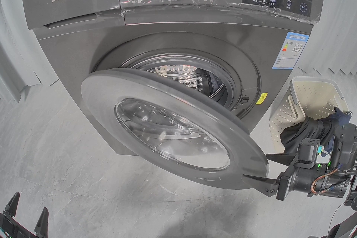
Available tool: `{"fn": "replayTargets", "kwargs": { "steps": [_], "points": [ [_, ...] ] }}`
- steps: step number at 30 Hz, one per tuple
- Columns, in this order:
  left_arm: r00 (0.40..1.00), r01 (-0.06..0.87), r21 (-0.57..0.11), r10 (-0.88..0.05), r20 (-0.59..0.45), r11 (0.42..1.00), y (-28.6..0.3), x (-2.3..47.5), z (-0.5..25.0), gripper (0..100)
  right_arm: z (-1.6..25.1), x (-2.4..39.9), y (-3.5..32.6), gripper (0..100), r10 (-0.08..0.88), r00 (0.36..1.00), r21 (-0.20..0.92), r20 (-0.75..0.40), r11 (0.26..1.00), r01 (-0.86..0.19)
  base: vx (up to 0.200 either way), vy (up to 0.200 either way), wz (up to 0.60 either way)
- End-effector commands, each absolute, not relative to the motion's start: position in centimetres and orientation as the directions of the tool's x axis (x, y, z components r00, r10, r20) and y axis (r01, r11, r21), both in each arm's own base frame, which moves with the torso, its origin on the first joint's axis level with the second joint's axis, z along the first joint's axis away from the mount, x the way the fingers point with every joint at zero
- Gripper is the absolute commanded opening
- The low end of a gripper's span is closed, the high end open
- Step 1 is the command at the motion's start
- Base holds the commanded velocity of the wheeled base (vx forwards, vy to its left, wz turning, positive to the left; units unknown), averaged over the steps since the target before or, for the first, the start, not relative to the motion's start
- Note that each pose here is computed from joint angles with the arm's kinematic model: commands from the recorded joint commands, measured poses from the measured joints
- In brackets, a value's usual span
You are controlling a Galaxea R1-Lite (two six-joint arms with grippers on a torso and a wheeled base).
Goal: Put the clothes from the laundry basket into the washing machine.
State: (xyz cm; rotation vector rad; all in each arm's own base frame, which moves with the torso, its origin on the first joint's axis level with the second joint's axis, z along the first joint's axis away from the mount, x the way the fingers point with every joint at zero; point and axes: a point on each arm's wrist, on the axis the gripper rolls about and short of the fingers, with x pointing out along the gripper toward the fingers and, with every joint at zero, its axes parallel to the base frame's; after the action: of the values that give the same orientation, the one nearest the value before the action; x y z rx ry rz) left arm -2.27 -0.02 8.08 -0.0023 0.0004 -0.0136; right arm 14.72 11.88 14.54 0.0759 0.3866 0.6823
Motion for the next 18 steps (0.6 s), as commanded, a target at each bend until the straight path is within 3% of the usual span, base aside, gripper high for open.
{"fn": "replayTargets", "kwargs": {
  "steps": [1, 9, 18],
  "points": [
    [1.000, 0.012, -0.003, -0.012, -0.005, 1.000, 0.0, -2.2, 7.6, 100, 13.9, 14.9, 12.7, 100, 0.640, 0.682, 0.194, -0.355, 0.764, -0.615, 0.000, 0.000, 0.00],
    [1.000, 0.014, -0.003, -0.014, -0.005, 1.000, 0.0, -2.2, 7.6, 100, 13.5, 14.1, 13.0, 100, 0.675, 0.638, 0.206, -0.370, 0.729, -0.653, 0.000, 0.000, 0.00],
    [1.000, 0.014, -0.003, -0.014, -0.005, 1.000, 0.0, -2.2, 7.6, 100, 11.1, 11.7, 9.8, 100, 0.610, 0.651, 0.188, -0.453, 0.779, -0.598, 0.000, 0.000, 0.00]
  ]
}}
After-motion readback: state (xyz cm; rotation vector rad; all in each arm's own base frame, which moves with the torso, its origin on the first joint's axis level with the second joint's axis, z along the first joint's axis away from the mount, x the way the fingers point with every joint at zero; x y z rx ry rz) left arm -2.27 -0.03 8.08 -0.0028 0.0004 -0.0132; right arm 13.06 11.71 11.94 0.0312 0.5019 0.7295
